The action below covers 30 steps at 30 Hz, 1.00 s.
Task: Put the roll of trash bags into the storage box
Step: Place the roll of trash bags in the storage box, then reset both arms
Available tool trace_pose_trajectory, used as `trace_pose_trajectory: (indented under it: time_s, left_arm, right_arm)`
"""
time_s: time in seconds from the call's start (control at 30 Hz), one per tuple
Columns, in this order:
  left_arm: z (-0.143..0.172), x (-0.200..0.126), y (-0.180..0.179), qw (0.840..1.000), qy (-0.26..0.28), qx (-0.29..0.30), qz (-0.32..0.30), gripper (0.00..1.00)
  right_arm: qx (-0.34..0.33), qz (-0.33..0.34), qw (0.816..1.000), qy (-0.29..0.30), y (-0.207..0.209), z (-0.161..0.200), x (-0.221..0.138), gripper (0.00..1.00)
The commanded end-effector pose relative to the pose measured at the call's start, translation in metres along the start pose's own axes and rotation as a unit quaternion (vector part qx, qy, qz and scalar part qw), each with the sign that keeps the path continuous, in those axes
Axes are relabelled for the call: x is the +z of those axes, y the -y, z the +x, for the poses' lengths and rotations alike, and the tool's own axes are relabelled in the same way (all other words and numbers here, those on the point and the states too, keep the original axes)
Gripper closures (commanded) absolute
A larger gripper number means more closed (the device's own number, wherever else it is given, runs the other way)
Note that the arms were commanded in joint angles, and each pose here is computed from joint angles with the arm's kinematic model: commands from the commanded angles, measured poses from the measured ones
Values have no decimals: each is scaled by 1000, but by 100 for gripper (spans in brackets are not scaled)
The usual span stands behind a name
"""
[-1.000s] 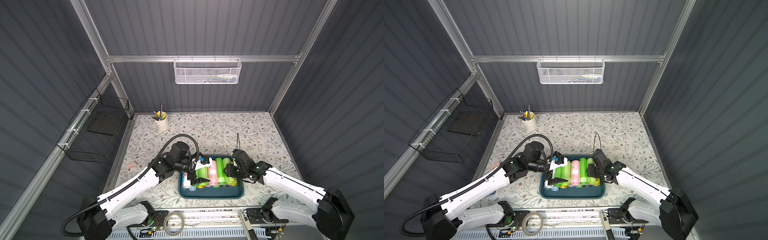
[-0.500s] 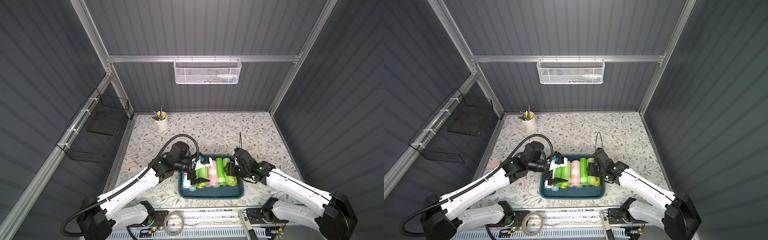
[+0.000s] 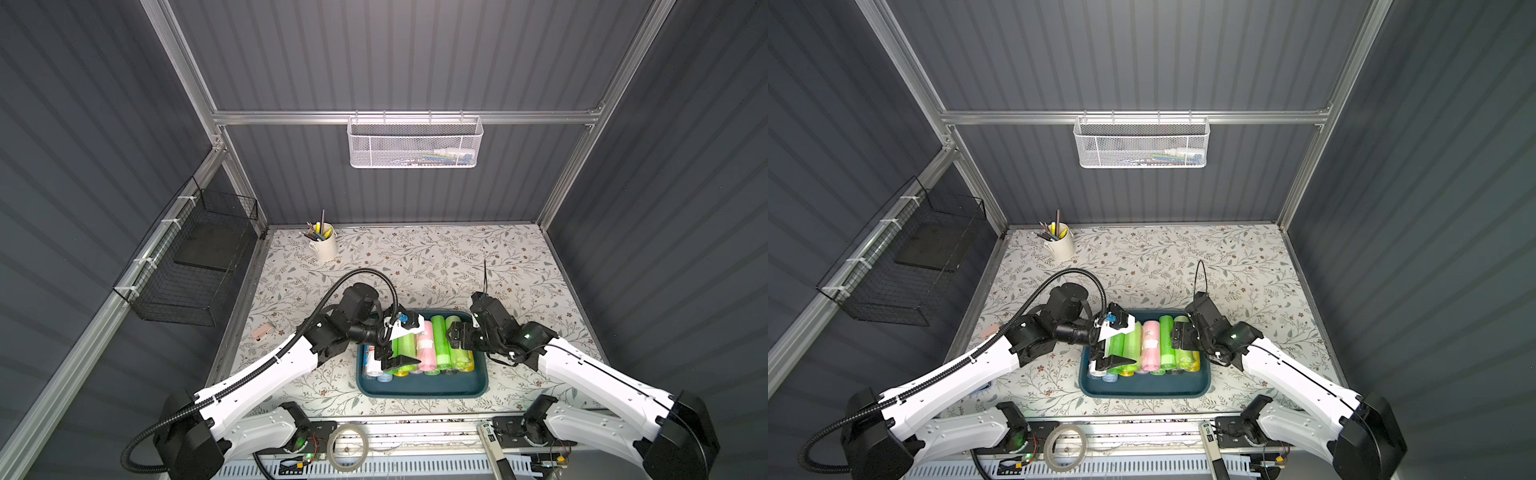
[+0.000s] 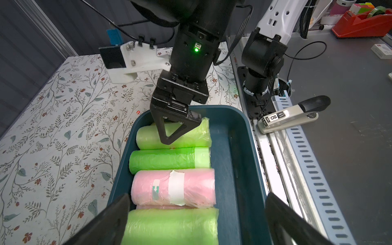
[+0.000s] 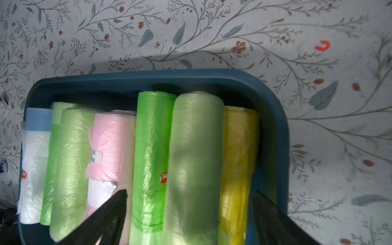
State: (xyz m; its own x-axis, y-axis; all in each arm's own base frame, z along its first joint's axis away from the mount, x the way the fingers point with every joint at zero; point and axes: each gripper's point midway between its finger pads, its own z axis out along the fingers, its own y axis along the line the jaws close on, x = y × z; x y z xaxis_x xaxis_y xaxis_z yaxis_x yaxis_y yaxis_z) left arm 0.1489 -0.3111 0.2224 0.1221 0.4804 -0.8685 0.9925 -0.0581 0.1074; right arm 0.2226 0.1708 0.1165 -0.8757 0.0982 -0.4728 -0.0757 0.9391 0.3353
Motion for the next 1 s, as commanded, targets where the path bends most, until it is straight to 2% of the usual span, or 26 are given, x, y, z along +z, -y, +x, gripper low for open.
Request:
trace_pose_trajectory:
  time_s: [0.0, 0.07, 0.23, 0.3, 0.37, 0.43, 0.5, 0.57, 0.63, 0.7, 0.8, 0.9, 0.97]
  left_arm:
    - [-12, -6, -6, 1000, 8, 18, -20, 0]
    - [-13, -10, -11, 999, 9, 23, -44, 0]
    - [-20, -26, -24, 992, 22, 47, -111, 0]
    - [-24, -38, -32, 986, 28, 58, -154, 0]
    - [-27, -54, -46, 973, 33, 68, -220, 0]
    - [-29, -77, -66, 950, 34, 66, -304, 0]
    - [-26, -105, -88, 918, 18, 45, -393, 0]
    - [-17, -126, -105, 894, -14, 17, -447, 0]
    - [-3, -147, -126, 862, -47, -33, -503, 0]
    - [13, -171, -141, 822, -65, -115, -554, 0]
    - [32, -188, -135, 787, -46, -210, -579, 0]
    - [51, -203, -123, 752, -25, -243, -612, 0]
    - [72, -216, -117, 718, -33, -248, -649, 0]
  right_arm:
    - [-20, 15, 1000, 19, 1, -12, -13, 5]
    - [-29, 23, 999, 33, 3, -21, -23, 1]
    - [-28, 7, 994, 102, 8, -54, -57, 1]
    - [-20, 9, 990, 138, 16, -67, -72, 1]
    - [-3, 29, 984, 178, 31, -79, -86, 1]
    - [20, 50, 973, 225, 49, -90, -100, 1]
    - [48, 72, 956, 279, 70, -97, -113, 1]
    - [66, 87, 939, 328, 88, -101, -121, 1]
    - [69, 89, 924, 364, 99, -105, -120, 1]
    - [75, 101, 915, 382, 111, -104, -116, 1]
    - [66, 119, 914, 381, 121, -103, -106, 1]
    - [48, 151, 915, 372, 130, -102, -96, 1]
    - [25, 167, 912, 373, 134, -102, -90, 1]
